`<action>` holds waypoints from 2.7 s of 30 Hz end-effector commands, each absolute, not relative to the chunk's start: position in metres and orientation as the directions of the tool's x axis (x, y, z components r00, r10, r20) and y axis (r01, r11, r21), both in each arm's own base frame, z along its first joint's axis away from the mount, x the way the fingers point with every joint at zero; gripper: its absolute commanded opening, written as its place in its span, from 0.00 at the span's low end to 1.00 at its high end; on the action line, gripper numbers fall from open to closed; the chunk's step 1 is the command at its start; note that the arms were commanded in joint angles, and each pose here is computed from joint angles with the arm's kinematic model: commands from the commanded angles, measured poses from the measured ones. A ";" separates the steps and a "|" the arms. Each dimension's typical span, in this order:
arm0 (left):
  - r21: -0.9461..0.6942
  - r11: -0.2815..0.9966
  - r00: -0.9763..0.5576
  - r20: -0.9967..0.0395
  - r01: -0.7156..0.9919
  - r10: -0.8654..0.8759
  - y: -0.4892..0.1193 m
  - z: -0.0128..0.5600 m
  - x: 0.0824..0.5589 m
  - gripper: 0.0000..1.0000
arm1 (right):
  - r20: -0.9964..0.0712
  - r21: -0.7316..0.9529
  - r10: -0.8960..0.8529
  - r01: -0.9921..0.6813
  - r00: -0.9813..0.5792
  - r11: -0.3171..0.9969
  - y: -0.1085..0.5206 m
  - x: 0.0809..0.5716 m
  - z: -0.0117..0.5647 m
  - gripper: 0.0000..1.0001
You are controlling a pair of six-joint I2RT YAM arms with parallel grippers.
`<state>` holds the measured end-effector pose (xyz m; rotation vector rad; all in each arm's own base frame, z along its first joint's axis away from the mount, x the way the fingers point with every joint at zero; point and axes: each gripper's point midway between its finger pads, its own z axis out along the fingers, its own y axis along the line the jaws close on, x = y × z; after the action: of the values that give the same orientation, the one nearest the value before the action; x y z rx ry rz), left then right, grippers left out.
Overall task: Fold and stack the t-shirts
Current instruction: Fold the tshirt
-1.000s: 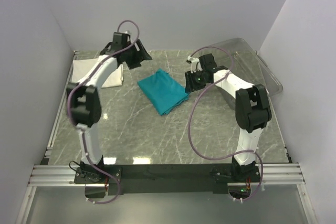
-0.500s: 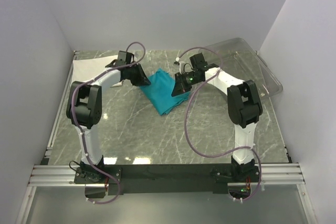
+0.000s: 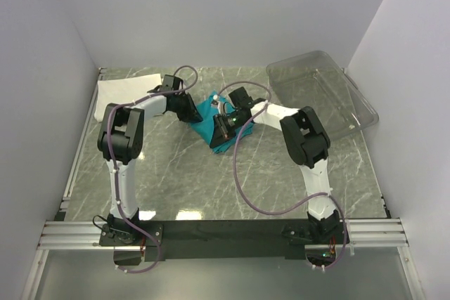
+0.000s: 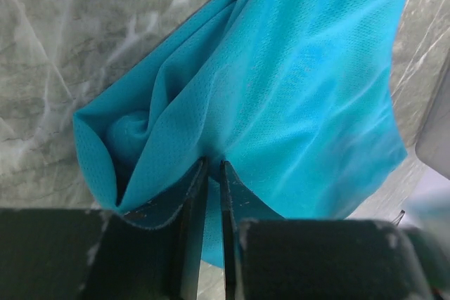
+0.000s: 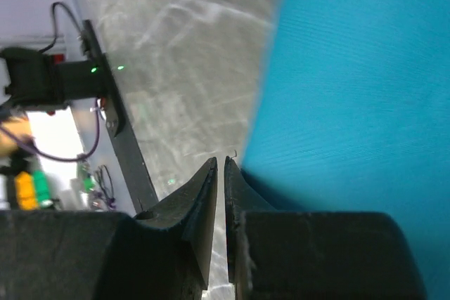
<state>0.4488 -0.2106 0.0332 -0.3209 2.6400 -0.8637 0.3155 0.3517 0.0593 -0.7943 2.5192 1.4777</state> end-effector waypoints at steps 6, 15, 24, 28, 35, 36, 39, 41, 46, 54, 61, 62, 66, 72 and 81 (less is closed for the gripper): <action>-0.594 0.799 -0.899 -0.298 -0.088 -0.321 -0.209 0.037 0.465 0.30 | -0.253 0.770 -0.256 -0.355 -0.933 0.531 0.336 0.340 0.032 0.13; -0.650 0.741 -0.856 -0.279 -0.166 -0.436 -0.181 0.054 0.482 0.51 | -0.280 0.826 -0.333 -0.402 -0.901 0.394 0.320 0.321 0.049 0.13; -0.766 0.636 -0.820 -0.419 0.089 -0.391 -0.210 0.150 0.499 0.55 | -0.506 0.799 -0.299 -0.570 -0.809 0.193 0.295 0.350 0.153 0.13; -0.791 0.597 -0.828 -0.421 0.137 -0.369 -0.222 0.170 0.489 0.56 | -0.457 0.796 -0.204 -0.500 -0.866 0.341 0.284 0.390 0.139 0.14; -0.823 0.557 -0.878 -0.341 0.108 -0.334 -0.236 0.147 0.459 0.46 | -0.350 0.817 -0.091 -0.351 -0.932 0.456 0.292 0.439 0.111 0.08; -0.828 0.552 -0.885 -0.327 0.098 -0.332 -0.237 0.142 0.456 0.45 | -0.338 0.804 -0.070 -0.327 -0.939 0.497 0.290 0.445 0.101 0.07; -0.836 0.544 -0.904 -0.290 0.079 -0.314 -0.240 0.126 0.446 0.41 | -0.303 0.787 -0.028 -0.267 -0.952 0.557 0.285 0.453 0.086 0.06; -0.834 0.550 -0.918 -0.255 0.049 -0.305 -0.242 0.109 0.440 0.38 | -0.286 0.754 -0.001 -0.226 -0.958 0.617 0.278 0.456 0.070 0.06; -0.808 0.590 -0.934 -0.204 -0.008 -0.293 -0.237 0.070 0.430 0.38 | -0.270 0.661 0.040 -0.155 -0.962 0.734 0.256 0.462 0.042 0.04; -0.749 0.659 -0.935 -0.176 -0.076 -0.307 -0.225 0.038 0.429 0.43 | -0.264 0.573 0.084 -0.086 -0.961 0.815 0.227 0.466 0.027 0.04; -0.756 0.639 -0.854 -0.418 0.139 -0.309 -0.230 0.127 0.468 0.57 | -0.392 0.637 -0.067 -0.323 -0.918 0.700 0.242 0.461 0.082 0.17; -0.744 0.648 -0.831 -0.457 0.163 -0.317 -0.228 0.139 0.475 0.58 | -0.445 0.629 -0.123 -0.408 -0.887 0.662 0.244 0.458 0.092 0.20; -0.734 0.647 -0.767 -0.533 0.208 -0.358 -0.229 0.172 0.509 0.63 | -0.568 0.636 -0.176 -0.565 -0.804 0.526 0.251 0.435 0.144 0.28; -0.821 0.558 -0.809 -0.406 0.120 -0.425 -0.248 0.141 0.545 0.47 | -0.632 0.613 -0.213 -0.649 -0.745 0.451 0.251 0.409 0.163 0.28; -0.847 0.524 -0.775 -0.390 0.091 -0.497 -0.257 0.123 0.599 0.36 | -0.627 0.607 -0.231 -0.652 -0.744 0.454 0.240 0.377 0.157 0.27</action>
<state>0.5713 -0.2515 0.0845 -0.3568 2.2697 -1.2191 0.3844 0.2440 0.1432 -0.6998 2.3113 1.2372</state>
